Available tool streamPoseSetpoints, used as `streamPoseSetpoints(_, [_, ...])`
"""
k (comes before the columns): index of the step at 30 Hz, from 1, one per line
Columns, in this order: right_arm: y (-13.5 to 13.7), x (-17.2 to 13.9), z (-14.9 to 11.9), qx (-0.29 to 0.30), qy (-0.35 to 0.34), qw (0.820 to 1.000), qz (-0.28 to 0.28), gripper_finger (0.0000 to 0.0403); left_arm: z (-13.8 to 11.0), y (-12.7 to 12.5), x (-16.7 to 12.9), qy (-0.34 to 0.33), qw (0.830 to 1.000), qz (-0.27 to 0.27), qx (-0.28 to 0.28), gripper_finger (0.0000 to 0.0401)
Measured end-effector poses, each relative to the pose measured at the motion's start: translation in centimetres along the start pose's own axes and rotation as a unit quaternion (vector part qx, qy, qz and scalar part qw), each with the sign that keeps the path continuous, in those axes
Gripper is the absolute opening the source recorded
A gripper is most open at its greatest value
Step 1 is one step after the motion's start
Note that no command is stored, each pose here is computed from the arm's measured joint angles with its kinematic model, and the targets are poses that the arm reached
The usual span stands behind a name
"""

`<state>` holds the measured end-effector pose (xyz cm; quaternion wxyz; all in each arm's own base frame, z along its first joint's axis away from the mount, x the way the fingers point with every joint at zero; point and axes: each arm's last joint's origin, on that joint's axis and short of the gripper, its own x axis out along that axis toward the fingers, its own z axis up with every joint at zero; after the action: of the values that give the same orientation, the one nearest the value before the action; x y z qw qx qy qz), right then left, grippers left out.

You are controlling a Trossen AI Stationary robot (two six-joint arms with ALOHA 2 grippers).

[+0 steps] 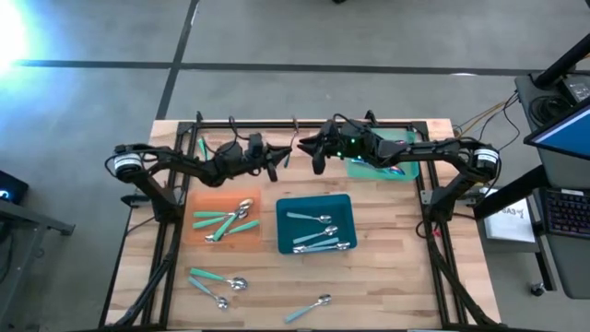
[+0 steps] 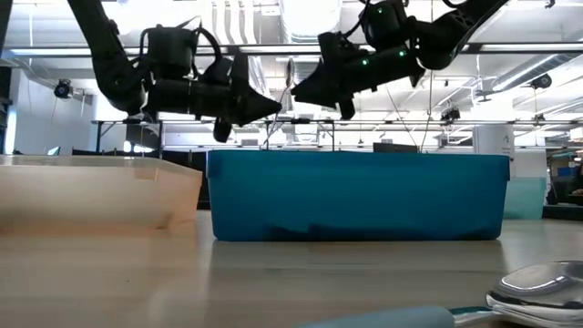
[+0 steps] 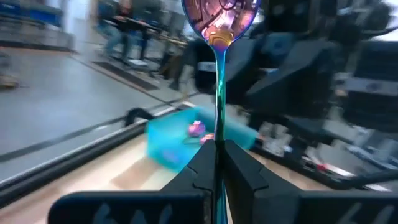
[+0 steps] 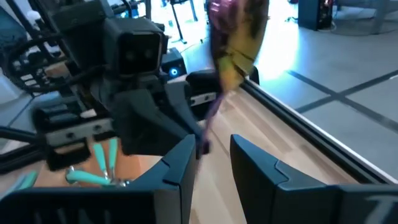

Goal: Sort silverware by color (type)
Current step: Put the blue spoon into the green bin

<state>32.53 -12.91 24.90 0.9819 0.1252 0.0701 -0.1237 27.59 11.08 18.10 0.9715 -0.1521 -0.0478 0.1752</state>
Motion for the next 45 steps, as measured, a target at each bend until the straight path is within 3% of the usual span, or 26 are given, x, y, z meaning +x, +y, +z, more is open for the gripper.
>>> streamPoseSetpoints(4, [0.0,0.0,0.2,0.001,-0.003,1.0,0.001,0.0091,0.3,0.1,0.0,-0.02,1.0,0.022,0.007,0.0])
streamPoseSetpoints(12, [0.3,0.1,0.4,-0.001,-0.007,1.0,0.022,0.0091,0.2,-1.8,0.5,-0.033,0.999,-0.01,0.009,0.0])
streamPoseSetpoints(17, [0.5,0.1,0.4,-0.002,-0.008,0.999,0.036,0.0098,0.1,-2.3,0.6,-0.044,0.999,0.019,0.014,0.0])
streamPoseSetpoints(30, [0.5,0.1,0.5,-0.018,-0.012,0.999,0.039,0.011,-0.5,-4.2,2.0,-0.039,0.999,-0.013,0.01,0.0])
streamPoseSetpoints(35, [0.5,0.1,0.5,-0.022,-0.013,0.999,0.038,0.0087,-0.4,-4.3,2.5,-0.041,0.999,-0.013,0.012,0.0])
streamPoseSetpoints(40, [0.6,0.1,0.6,-0.03,-0.014,0.999,0.041,0.002,-0.3,-4.3,2.5,-0.043,0.999,-0.011,0.016,0.0])
streamPoseSetpoints(45, [0.6,0.1,0.6,-0.031,-0.018,0.998,0.043,0.001,-0.3,-4.3,2.5,-0.043,0.999,-0.011,0.018,0.0])
